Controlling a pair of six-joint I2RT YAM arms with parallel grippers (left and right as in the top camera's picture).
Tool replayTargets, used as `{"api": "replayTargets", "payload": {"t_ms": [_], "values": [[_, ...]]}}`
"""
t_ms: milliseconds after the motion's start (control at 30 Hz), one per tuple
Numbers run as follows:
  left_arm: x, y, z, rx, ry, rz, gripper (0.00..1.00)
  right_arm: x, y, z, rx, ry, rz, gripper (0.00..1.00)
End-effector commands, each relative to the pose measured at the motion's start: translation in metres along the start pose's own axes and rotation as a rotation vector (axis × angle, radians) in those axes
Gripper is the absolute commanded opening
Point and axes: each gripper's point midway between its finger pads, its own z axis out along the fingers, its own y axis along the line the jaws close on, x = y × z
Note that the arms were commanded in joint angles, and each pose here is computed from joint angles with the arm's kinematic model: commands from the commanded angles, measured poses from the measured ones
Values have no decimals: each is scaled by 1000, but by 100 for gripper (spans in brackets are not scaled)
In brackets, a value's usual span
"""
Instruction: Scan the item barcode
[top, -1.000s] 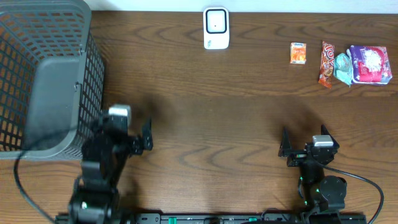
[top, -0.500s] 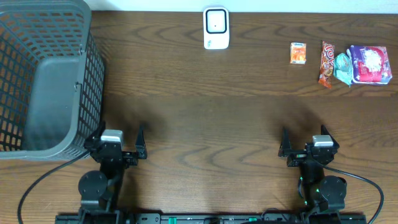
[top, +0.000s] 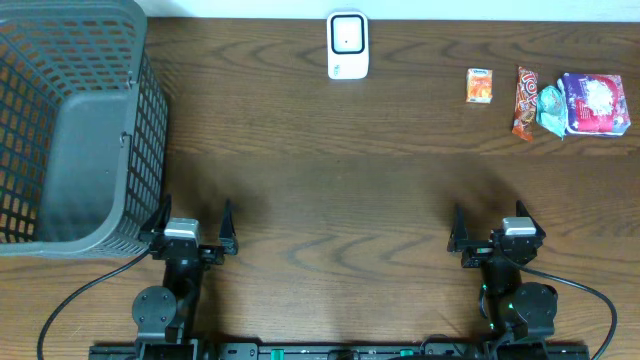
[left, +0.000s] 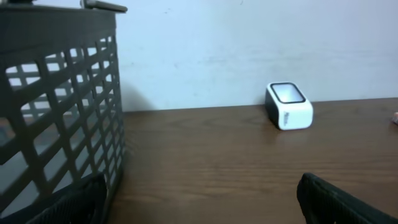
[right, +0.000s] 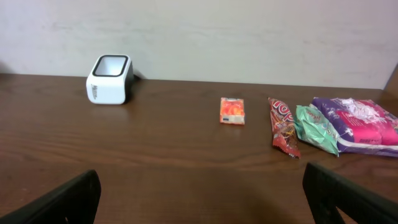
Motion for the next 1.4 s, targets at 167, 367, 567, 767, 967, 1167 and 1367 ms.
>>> {"api": "replayTargets", "payload": {"t_ms": [167, 367, 567, 767, 967, 1167, 1367], "values": [[39, 10, -4, -39, 154, -5, 98, 1, 1, 0, -3, 0, -8, 99], [40, 12, -4, -52, 155, -29, 98, 1, 1, 0, -3, 0, -8, 99], [41, 18, -4, -89, 157, -78, 98, 1, 1, 0, -3, 0, -8, 99], [40, 14, -4, -69, 157, -65, 98, 1, 1, 0, -3, 0, -7, 99], [32, 13, -3, -60, 122, -58, 98, 1, 1, 0, -3, 0, -8, 99], [40, 12, -4, -57, 155, -64, 98, 1, 1, 0, -3, 0, -8, 99], [40, 12, -4, -54, 154, -62, 98, 1, 1, 0, -3, 0, -8, 99]]}}
